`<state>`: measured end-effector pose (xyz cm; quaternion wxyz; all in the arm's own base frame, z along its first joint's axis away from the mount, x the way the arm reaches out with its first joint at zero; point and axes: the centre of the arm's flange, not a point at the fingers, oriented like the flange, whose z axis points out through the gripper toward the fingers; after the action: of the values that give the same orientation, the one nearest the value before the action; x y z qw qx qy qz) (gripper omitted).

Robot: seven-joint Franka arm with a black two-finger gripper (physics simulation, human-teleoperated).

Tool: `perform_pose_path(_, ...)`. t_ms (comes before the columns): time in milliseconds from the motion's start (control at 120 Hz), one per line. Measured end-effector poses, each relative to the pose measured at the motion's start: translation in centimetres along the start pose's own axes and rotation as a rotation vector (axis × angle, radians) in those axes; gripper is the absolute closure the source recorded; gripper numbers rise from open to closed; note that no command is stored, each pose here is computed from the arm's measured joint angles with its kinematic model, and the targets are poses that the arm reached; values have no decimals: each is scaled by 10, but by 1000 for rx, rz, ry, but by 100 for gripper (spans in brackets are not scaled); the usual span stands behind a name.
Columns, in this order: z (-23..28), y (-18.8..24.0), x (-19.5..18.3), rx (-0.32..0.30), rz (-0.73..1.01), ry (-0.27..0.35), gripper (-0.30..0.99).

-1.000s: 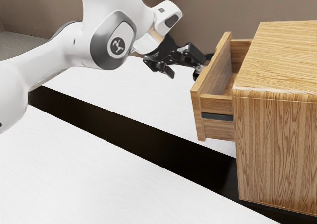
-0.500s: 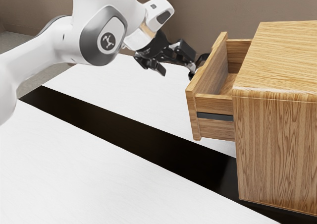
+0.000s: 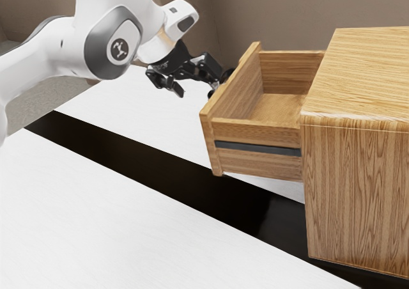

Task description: Pull the drawer handle with one arm to open the drawer

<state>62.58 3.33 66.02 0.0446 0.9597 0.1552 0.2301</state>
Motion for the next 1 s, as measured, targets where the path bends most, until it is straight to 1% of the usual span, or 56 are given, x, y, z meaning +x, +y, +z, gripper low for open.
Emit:
perform_pose_path(133,-4,-19,-2,19,-24,-2,0)
perform_pose_path(192,-10,-34,-3,28,-47,3,0)
perform_pose_path(283,-16,-71,-3,52,-101,11,0)
perform_pose_path(325,-26,-83,-2,58,-119,25,0)
perform_pose_path(383,-56,-82,-4,43,-119,67,0)
perform_pose_path(433,-82,-77,-6,30,-112,105,0)
perform_pose_path(475,-98,-62,-9,13,-89,126,0)
perform_pose_path(542,-117,-20,-14,-27,-25,147,0)
perform_pose_path(600,-123,21,-17,-57,40,145,0)
perform_pose_path(700,-124,89,-21,-65,180,105,0)
perform_pose_path(733,-122,108,-30,-61,229,64,0)
perform_pose_path(775,-118,128,-46,-46,286,-4,0)
perform_pose_path(817,-117,142,-61,-28,342,-65,0)
perform_pose_path(900,-119,166,-92,4,441,-158,0)
perform_pose_path(1000,-118,176,-114,58,517,-233,0)
